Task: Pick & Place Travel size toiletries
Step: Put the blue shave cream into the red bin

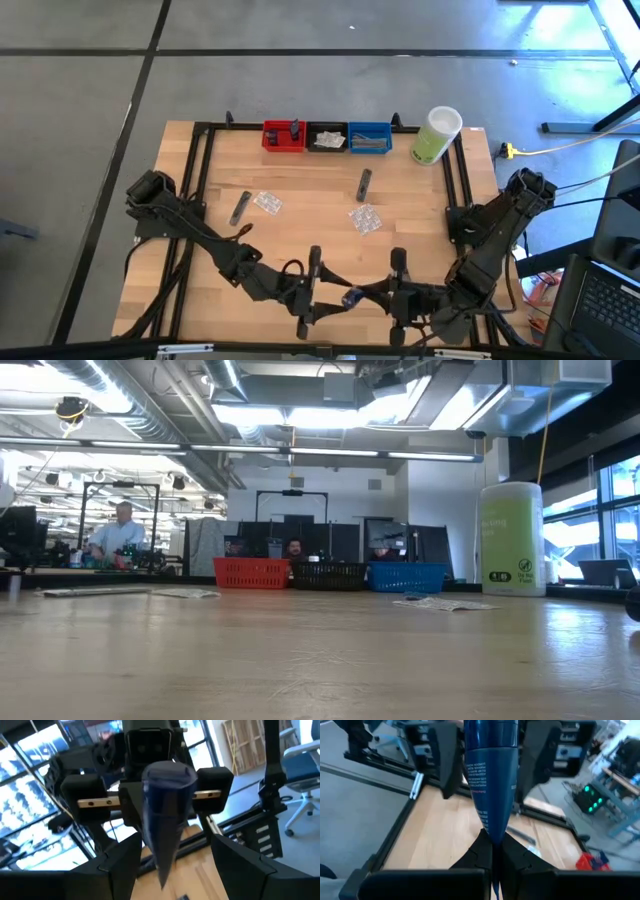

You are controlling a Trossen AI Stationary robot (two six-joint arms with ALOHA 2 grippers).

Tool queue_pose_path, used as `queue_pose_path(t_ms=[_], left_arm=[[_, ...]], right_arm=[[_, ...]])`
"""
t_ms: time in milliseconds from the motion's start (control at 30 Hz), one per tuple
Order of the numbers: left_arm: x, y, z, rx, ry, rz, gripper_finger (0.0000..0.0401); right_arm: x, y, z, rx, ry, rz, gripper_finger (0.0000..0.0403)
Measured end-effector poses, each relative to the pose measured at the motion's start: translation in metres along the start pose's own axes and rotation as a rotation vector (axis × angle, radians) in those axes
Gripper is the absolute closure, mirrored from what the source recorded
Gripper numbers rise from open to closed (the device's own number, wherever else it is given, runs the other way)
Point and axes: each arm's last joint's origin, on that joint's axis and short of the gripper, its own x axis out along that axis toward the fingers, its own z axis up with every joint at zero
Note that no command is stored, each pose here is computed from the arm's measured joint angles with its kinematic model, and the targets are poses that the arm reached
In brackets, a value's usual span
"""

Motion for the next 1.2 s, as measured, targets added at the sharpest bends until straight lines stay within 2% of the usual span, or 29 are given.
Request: queue_pose_path(t_ms=[467,700,1200], left_arm=[[-0.002,0.007,0.016,0.052,-0.143,0.079,0.0164],[-0.002,0.009,0.018,0.055,-0.16,0.104,0.0165],[0.001,0.01,0.012,0.065,-0.126,0.06,0.0236]], right_arm=[[0.012,-0.01,0.009,-0.019,-0.048,-0.03,0.0393],[0.013,-0.011,0.009,-0.021,-0.05,-0.029,0.0393],[0.013,-0.011,0.014,-0.037,-0.085,-0.029,0.0393]])
